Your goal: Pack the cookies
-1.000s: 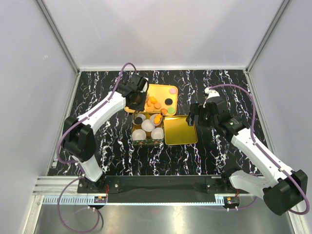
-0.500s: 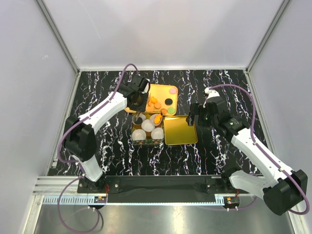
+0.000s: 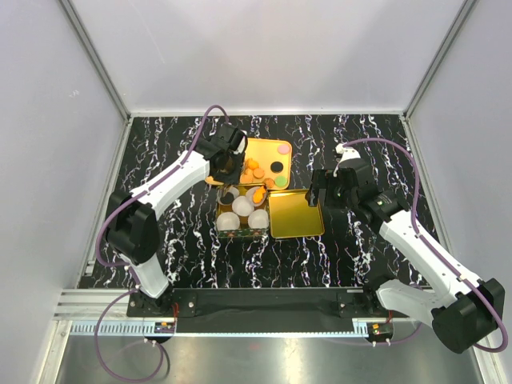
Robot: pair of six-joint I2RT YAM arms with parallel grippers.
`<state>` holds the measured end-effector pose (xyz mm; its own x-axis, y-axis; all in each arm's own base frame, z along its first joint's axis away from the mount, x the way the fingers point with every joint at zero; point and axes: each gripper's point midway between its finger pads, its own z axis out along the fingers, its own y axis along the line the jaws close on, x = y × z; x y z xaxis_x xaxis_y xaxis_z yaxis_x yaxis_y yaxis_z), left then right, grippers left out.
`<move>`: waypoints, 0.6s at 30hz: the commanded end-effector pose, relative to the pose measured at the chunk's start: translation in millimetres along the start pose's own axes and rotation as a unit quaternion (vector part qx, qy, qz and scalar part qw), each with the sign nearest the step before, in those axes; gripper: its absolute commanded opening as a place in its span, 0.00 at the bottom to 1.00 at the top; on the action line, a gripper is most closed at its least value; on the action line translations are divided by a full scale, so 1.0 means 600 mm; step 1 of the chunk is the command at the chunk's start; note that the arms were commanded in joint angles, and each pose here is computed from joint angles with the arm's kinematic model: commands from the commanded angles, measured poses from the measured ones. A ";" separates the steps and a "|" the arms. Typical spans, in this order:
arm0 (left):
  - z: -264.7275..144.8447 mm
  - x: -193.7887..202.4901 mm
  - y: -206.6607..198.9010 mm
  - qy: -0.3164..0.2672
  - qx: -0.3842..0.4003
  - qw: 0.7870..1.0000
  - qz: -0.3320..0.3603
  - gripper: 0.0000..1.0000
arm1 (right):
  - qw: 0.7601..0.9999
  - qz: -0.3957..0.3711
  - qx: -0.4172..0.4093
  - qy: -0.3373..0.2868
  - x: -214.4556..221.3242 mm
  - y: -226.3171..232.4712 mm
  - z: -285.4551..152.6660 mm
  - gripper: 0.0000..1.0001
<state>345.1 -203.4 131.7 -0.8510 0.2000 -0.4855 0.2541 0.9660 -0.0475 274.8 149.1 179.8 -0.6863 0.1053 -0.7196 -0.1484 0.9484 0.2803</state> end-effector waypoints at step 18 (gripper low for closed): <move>-0.010 -0.039 -0.005 -0.035 0.000 0.999 0.002 0.28 | 1.000 -0.003 -0.005 -0.018 -0.016 0.003 -0.001 1.00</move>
<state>345.9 -202.8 126.1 -0.8563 0.2034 -0.4747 0.2513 0.9671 -0.0388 274.8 149.2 179.8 -0.6864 0.1053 -0.7195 -0.1486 0.9483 0.2805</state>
